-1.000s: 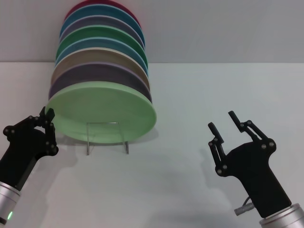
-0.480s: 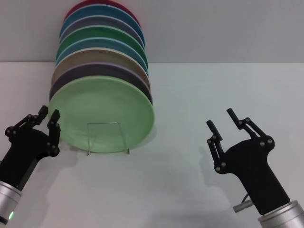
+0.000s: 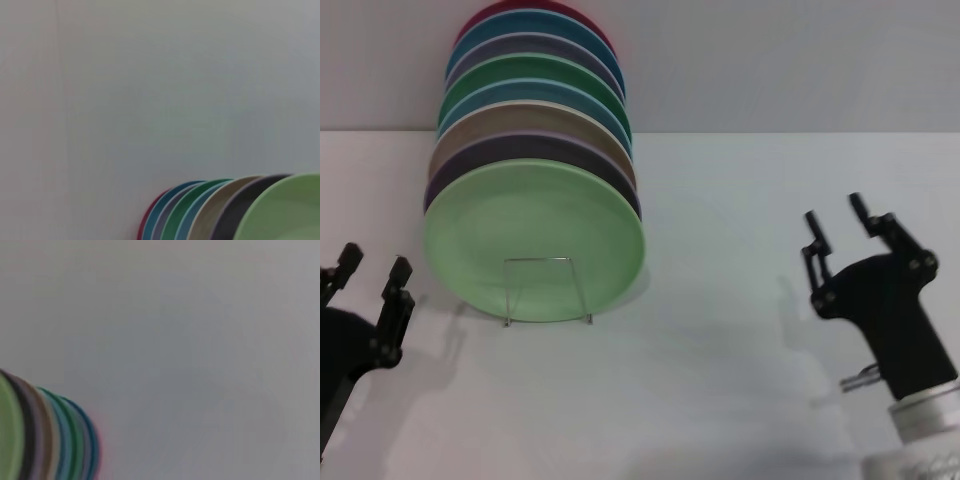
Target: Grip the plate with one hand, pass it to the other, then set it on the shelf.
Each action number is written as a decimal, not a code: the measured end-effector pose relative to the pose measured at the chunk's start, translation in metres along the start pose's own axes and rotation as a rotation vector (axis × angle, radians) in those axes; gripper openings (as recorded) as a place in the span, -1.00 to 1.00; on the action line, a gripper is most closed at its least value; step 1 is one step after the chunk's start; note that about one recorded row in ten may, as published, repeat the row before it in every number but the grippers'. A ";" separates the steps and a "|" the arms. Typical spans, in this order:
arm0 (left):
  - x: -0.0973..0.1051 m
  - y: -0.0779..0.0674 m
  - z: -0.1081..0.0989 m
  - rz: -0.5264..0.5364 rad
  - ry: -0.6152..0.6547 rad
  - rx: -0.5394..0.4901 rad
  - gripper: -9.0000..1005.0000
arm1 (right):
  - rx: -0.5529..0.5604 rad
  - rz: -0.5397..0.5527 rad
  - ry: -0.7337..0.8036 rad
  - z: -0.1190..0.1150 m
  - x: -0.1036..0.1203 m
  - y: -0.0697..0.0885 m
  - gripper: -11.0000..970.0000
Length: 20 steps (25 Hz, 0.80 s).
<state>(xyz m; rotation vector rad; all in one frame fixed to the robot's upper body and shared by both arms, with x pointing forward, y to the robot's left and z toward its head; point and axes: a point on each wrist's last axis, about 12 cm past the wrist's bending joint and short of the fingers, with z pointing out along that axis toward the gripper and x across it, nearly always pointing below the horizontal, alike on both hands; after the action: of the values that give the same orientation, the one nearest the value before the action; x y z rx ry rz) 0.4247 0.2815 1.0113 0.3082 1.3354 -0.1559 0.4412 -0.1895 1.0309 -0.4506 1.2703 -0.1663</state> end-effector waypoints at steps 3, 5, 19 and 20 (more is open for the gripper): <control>-0.001 0.000 -0.005 -0.042 -0.005 -0.010 -0.15 | 0.057 0.061 0.029 0.008 0.006 -0.009 -0.15; -0.001 0.001 -0.005 -0.063 -0.005 -0.014 -0.12 | 0.081 0.113 0.042 0.011 0.009 -0.014 -0.12; -0.002 0.015 0.014 -0.193 -0.030 -0.120 0.59 | 0.062 0.447 0.032 0.022 0.037 -0.050 0.21; -0.002 0.016 0.014 -0.198 -0.030 -0.136 0.59 | 0.062 0.447 0.032 0.022 0.037 -0.050 0.29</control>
<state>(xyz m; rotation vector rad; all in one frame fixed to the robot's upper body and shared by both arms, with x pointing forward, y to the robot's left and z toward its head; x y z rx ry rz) 0.4422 0.2920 1.0179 0.0577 1.3388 -0.2334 0.4795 -0.2423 1.0242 -0.1040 1.3621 0.1650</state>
